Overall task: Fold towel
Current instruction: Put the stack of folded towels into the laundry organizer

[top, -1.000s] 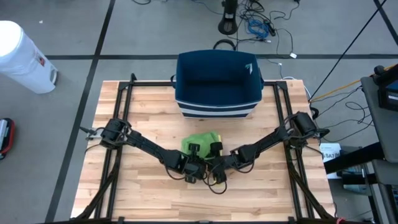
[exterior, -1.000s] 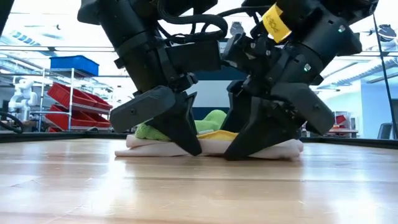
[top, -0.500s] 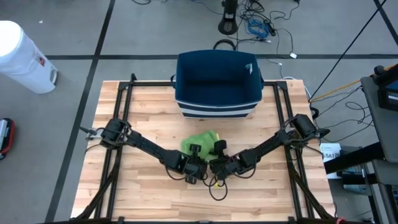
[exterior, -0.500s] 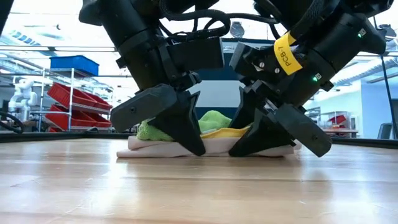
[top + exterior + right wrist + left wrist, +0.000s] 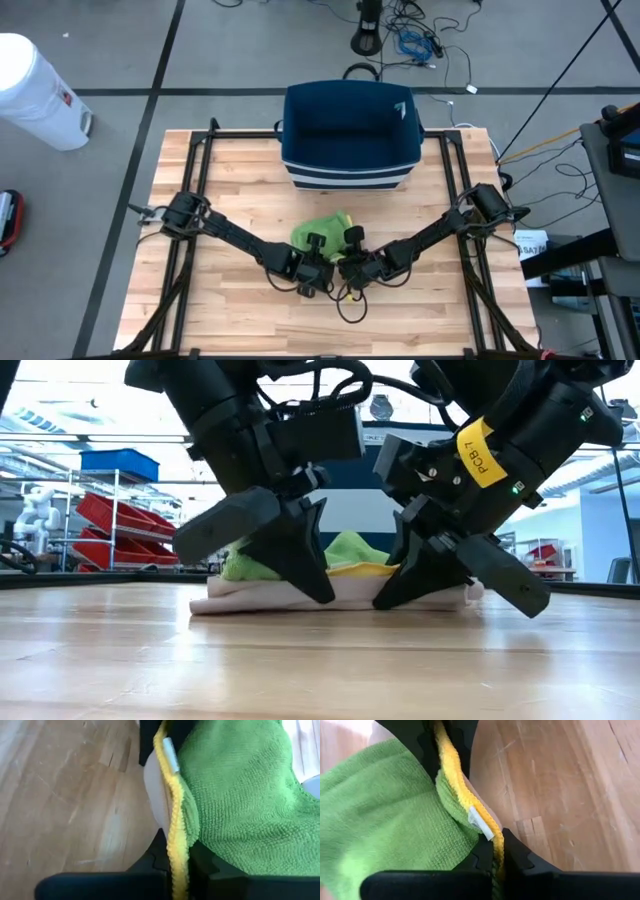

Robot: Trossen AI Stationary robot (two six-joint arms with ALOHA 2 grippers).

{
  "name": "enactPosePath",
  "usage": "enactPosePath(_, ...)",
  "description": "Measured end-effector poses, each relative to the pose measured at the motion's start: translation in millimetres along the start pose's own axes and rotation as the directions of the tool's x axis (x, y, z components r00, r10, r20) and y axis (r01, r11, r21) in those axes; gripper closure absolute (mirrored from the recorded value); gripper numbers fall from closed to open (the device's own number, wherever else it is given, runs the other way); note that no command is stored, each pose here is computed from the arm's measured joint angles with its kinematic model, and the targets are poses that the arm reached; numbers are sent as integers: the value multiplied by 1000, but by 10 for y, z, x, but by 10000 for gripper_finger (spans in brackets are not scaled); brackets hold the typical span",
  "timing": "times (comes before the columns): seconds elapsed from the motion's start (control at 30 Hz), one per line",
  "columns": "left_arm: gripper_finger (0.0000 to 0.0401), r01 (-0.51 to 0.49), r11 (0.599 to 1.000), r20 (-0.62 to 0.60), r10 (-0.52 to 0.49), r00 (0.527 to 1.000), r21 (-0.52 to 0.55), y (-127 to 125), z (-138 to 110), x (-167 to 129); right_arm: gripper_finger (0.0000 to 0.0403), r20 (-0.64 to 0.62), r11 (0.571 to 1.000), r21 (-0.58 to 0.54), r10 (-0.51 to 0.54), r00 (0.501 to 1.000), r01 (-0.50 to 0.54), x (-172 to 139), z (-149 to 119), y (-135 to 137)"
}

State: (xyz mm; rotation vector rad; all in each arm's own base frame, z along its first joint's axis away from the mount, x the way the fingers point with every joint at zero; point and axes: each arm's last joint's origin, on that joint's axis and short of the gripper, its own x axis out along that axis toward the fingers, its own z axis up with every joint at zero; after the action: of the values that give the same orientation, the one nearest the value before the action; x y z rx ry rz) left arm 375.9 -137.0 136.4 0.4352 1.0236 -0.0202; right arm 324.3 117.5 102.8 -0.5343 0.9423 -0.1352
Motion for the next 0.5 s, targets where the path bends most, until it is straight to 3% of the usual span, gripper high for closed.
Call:
enactPosePath(0.13, 389, -11, 999, -12, 12, 1000, 47, 23, 61, -63, 384, 15, 1000, 1, 17, 1000, -17, -56, 26, -25)
enactPosePath(0.33, 389, -24, 989, 7, 24, 1000, 148, 46, 183, -159, 390, 93, 996, -83, 37, 995, -29, -356, 138, -149)
enactPosePath(0.5, 389, -56, 961, 50, 44, 998, 271, 60, 341, -303, 391, 193, 981, -167, 135, 972, -103, -701, 237, -344)
